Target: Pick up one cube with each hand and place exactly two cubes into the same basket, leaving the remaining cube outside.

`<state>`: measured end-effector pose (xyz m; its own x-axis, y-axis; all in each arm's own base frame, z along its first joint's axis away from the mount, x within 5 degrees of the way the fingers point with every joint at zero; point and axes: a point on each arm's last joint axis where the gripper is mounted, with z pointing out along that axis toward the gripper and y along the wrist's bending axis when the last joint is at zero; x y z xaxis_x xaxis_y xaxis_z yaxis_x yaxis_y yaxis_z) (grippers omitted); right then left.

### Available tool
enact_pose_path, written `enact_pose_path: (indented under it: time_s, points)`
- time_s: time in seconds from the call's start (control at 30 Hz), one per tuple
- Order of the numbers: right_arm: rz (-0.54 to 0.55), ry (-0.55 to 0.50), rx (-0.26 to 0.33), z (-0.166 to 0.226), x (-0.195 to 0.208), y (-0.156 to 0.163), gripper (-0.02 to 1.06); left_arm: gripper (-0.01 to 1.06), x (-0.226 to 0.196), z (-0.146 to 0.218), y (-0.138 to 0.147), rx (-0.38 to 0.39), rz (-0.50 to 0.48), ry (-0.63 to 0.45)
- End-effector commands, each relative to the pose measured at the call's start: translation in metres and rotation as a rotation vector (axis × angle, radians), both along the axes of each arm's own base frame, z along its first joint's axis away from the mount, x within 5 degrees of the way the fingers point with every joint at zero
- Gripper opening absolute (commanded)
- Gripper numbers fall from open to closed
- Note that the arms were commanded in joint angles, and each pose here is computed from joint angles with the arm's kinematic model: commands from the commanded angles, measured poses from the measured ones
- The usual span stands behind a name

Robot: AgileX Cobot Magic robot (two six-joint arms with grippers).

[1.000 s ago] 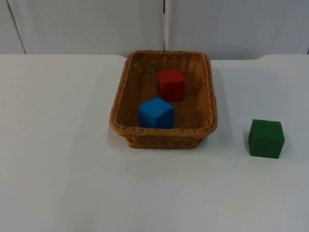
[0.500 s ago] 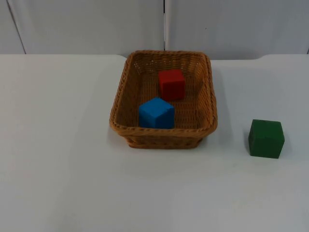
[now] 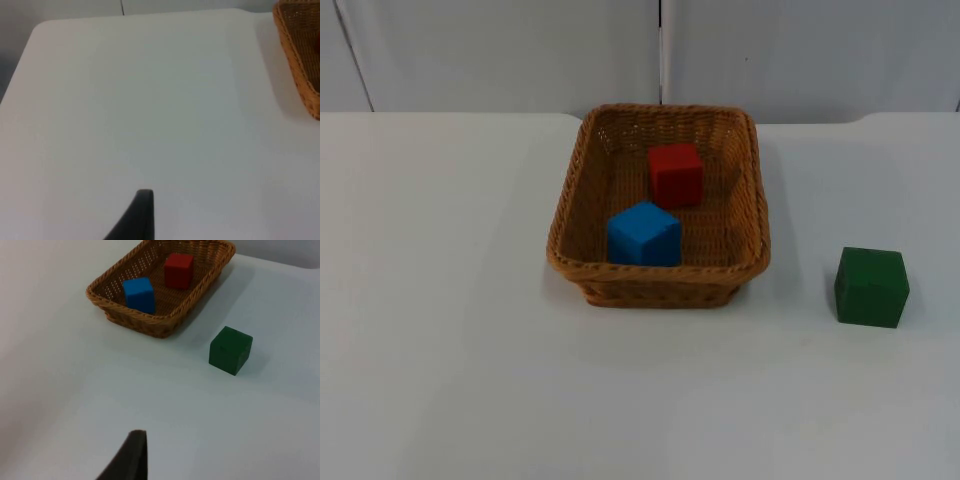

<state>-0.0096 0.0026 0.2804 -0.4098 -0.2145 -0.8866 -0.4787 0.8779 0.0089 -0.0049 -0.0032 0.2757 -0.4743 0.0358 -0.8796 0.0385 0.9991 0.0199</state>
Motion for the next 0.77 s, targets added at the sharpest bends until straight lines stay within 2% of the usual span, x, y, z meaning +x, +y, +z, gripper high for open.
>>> enact_pose_path:
  time_s: [0.0,0.73]
  points:
    - [0.001,-0.008,0.006,0.0002,0.0001,0.0001,1.05,1.05,0.0001,-0.0015,-0.0006,-0.013,0.002,0.0]
    - [-0.259,-0.008,0.005,0.0002,0.0011,0.0025,1.05,1.05,0.0001,-0.0015,-0.0006,-0.013,0.002,0.0]
